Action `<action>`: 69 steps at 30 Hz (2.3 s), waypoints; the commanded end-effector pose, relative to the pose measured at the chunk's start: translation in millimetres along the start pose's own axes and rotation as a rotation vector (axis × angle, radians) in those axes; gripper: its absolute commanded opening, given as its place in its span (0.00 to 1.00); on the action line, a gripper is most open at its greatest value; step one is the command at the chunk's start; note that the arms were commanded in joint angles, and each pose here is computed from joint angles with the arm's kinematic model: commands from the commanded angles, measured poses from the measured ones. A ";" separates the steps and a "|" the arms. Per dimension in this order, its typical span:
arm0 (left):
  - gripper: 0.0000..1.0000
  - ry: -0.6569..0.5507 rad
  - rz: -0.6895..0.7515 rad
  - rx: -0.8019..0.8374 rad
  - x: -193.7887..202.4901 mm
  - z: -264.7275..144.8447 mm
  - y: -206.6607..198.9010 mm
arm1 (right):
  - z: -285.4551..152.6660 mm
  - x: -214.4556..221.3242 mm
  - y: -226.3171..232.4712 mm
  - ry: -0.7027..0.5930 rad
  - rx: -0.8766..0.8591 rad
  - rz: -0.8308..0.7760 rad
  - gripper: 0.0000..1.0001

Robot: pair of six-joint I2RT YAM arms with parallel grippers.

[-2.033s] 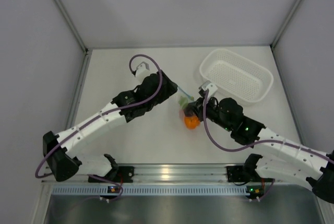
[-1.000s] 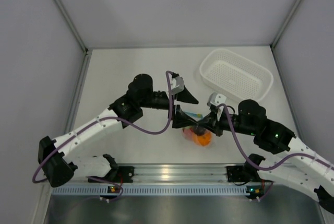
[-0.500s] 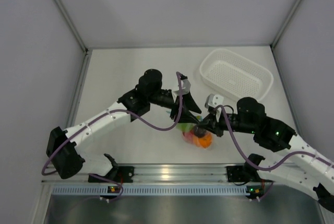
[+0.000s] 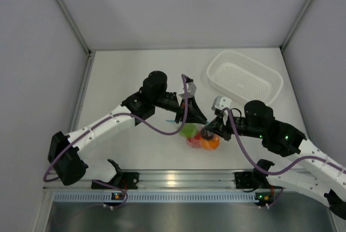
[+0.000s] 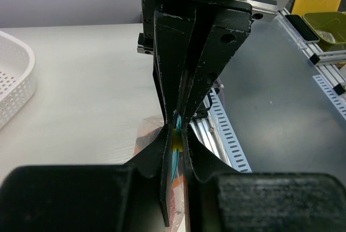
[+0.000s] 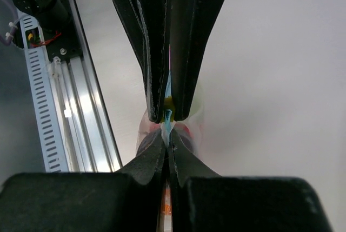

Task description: Open the zip-top bag and remove the fake food

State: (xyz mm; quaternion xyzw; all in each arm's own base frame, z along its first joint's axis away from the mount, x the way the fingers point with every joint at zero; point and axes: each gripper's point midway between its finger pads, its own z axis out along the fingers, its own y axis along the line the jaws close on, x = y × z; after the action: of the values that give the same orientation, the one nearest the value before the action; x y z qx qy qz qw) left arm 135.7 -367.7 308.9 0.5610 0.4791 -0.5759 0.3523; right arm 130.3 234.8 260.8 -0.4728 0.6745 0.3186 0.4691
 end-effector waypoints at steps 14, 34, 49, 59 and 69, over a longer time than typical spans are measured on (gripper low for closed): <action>0.00 -0.015 0.046 -0.010 -7.6 -20.2 10.0 | -29.9 -58.2 -23.3 -0.258 0.177 0.048 0.00; 0.00 0.006 -0.029 -0.146 29.6 -73.6 42.4 | -96.2 -77.1 -51.0 -0.352 0.430 0.083 0.00; 0.00 0.008 -0.061 -0.199 39.0 -91.0 40.2 | -109.7 -80.0 -63.3 -0.394 0.521 0.154 0.00; 0.31 0.002 -0.064 -0.172 30.6 -89.9 37.5 | -96.6 -77.0 -50.8 -0.381 0.432 0.116 0.00; 0.42 -0.007 0.044 -0.236 -9.6 -78.5 47.8 | -73.6 -62.7 -29.3 -0.303 0.281 0.027 0.00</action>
State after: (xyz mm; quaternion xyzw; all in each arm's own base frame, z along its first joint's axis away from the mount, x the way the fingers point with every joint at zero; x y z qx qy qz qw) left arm 200.6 -301.4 289.3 0.5090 0.5587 -0.5283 0.3869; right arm 144.7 169.7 343.3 -0.3080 0.6635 0.2805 0.6214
